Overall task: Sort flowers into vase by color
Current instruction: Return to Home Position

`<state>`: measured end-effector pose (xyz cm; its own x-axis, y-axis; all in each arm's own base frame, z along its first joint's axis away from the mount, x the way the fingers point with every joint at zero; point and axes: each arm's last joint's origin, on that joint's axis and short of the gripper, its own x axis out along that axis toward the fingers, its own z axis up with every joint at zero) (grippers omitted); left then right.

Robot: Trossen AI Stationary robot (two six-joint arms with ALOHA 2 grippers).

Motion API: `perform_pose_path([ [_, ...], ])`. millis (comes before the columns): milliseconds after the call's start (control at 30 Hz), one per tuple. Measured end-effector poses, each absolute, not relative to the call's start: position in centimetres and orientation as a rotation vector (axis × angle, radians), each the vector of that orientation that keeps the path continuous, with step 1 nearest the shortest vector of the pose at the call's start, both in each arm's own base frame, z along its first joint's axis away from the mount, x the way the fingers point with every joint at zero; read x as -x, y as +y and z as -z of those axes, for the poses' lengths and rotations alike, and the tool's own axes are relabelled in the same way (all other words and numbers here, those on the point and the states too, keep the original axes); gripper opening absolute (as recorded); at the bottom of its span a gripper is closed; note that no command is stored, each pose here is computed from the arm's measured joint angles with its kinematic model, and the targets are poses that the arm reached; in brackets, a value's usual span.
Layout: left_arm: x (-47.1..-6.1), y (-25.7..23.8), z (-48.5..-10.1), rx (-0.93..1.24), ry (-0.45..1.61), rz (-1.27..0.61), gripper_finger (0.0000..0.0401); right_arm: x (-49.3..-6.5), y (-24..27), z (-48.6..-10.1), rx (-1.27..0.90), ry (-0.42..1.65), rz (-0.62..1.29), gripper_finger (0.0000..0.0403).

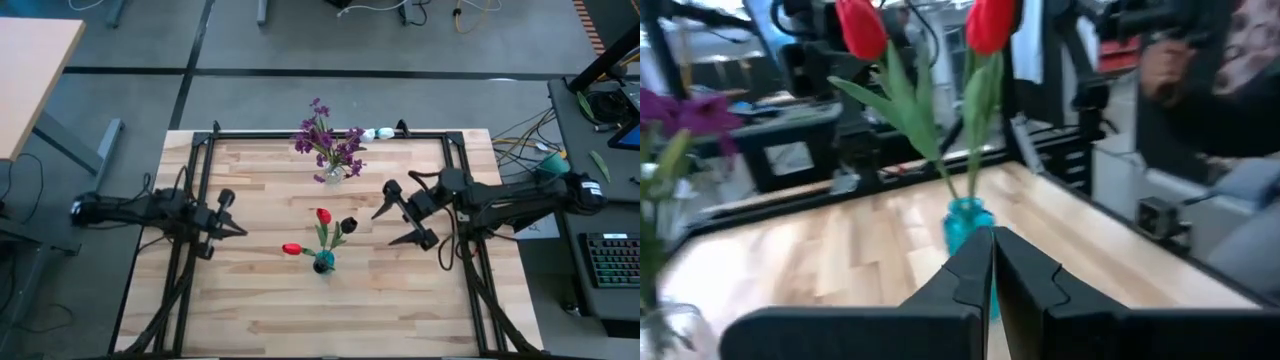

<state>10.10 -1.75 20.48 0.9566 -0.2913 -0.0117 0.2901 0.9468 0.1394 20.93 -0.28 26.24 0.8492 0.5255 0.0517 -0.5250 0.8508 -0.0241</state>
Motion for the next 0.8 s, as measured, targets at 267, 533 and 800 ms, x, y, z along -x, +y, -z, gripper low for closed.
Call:
perform_pose_path([
  [267,-9.0,-1.2,-18.5,-0.115,-0.027,0.302,0.0000,-18.7,-0.3,-24.9,0.055,-0.082,-0.543,0.0348],
  [533,-9.4,-1.1,-17.4,-0.016,-0.008,0.265,0.0000,-15.4,-0.8,-24.0,0.101,-0.163,-0.484,0.0348],
  [800,-9.6,-1.1,-17.2,-0.048,-0.045,0.240,0.0000,-12.0,-0.9,-22.5,0.105,-0.256,-0.431,0.0348],
])
